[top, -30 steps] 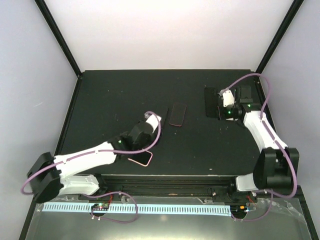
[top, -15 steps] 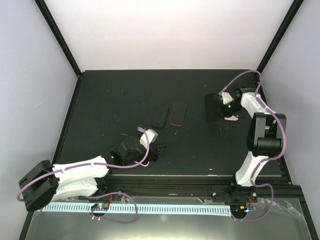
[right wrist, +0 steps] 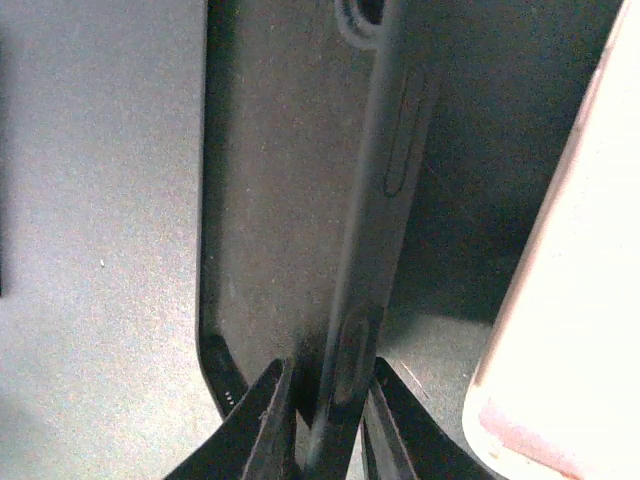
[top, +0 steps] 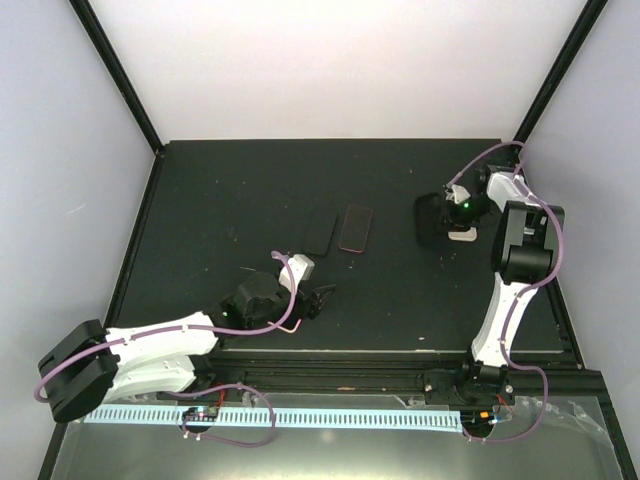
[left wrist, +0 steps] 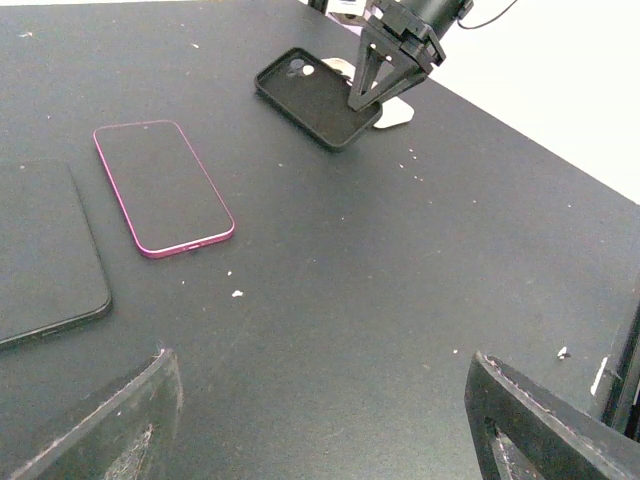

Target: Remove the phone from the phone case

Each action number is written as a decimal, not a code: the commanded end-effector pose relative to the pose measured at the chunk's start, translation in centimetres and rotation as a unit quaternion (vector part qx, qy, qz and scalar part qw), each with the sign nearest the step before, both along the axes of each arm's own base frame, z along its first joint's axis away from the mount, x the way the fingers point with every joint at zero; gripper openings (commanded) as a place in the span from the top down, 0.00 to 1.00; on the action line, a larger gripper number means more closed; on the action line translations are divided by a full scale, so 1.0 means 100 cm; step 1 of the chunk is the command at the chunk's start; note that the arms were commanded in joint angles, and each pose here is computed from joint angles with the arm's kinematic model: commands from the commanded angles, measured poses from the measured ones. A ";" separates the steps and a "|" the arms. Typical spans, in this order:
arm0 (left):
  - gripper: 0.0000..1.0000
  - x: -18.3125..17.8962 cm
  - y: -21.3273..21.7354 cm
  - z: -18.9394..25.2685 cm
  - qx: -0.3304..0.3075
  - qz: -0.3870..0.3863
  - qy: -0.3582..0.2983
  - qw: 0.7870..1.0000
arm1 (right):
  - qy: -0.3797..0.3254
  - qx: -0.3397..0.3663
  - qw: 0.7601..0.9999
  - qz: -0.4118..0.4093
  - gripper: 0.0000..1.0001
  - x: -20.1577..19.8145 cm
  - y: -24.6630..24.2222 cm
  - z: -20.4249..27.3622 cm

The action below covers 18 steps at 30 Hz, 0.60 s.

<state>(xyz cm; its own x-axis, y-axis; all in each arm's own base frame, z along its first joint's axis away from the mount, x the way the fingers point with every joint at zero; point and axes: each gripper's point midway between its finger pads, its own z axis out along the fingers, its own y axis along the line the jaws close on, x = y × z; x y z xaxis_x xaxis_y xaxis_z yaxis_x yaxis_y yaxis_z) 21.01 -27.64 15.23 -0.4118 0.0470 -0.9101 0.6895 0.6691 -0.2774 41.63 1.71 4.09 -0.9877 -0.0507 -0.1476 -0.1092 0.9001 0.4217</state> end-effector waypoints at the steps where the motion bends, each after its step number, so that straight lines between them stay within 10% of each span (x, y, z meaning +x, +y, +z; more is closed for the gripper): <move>1: 0.21 0.007 -0.004 0.013 -0.020 0.009 -0.004 1.000 | 0.011 0.010 1.000 0.008 0.78 0.000 0.002 0.005; 13: 0.17 0.010 0.004 0.013 -0.032 0.025 0.007 0.999 | -0.001 -0.042 0.999 0.010 0.61 -0.033 -0.010 0.027; 18: 0.11 0.019 0.038 -0.011 -0.002 0.144 0.110 0.983 | -0.076 -0.015 0.996 0.037 0.61 -0.072 0.009 0.068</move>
